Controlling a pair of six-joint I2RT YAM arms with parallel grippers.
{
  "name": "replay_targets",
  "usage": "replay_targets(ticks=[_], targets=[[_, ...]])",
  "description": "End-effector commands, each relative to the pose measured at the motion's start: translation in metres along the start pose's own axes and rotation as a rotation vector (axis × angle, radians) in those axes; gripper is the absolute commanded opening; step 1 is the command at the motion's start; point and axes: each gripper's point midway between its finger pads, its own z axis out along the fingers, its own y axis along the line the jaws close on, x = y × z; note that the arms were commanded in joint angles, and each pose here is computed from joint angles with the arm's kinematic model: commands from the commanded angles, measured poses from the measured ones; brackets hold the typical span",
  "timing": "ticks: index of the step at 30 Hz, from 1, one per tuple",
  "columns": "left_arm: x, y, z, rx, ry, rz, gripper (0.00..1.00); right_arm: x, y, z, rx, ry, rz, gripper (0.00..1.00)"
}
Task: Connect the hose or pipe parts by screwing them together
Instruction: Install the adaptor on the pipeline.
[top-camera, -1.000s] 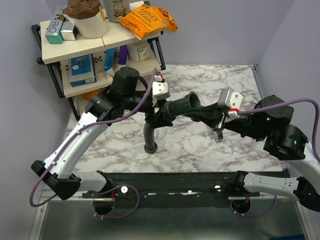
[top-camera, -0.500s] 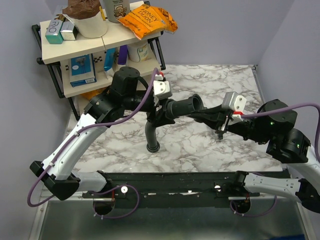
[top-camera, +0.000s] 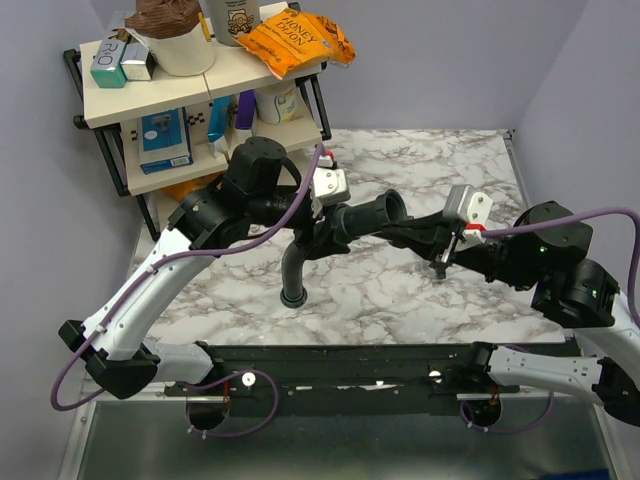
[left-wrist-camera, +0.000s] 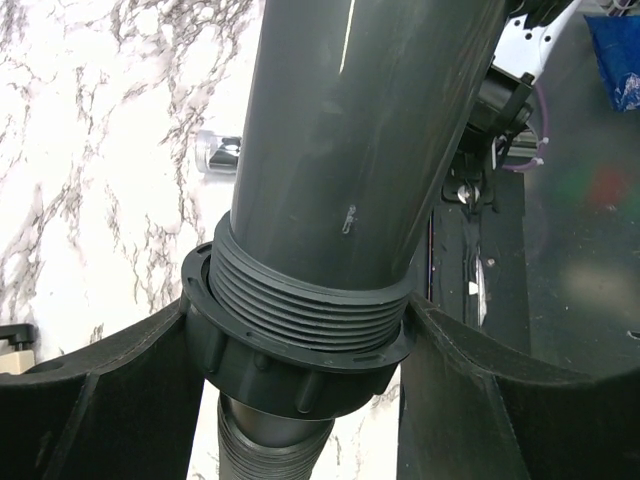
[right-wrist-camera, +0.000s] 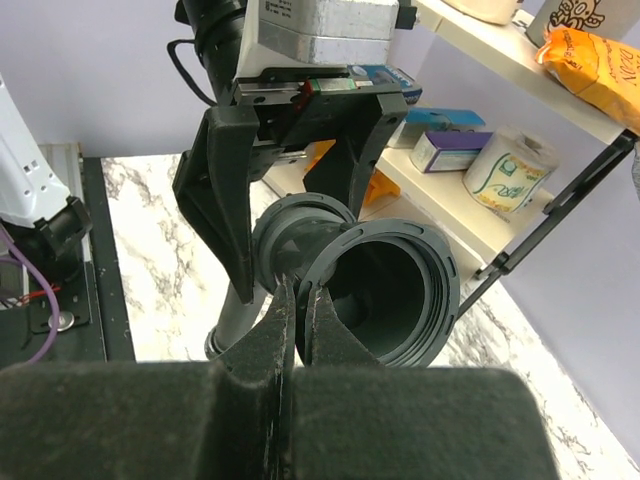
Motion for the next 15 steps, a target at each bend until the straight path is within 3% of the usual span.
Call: replay_targets(ticks=[1,8,15], targets=[[-0.053,-0.02,0.001,0.068,-0.162,0.069,0.0,0.039,0.01,0.011,-0.011,0.101,0.028,0.01],[-0.056,0.001,0.01,-0.028,-0.183,0.016,0.0,0.086,0.021,0.022,0.02,0.142,0.109,0.01],[-0.023,0.015,0.034,-0.036,-0.088,-0.033,0.0,0.13,0.045,0.01,0.018,0.147,0.26,0.01]])
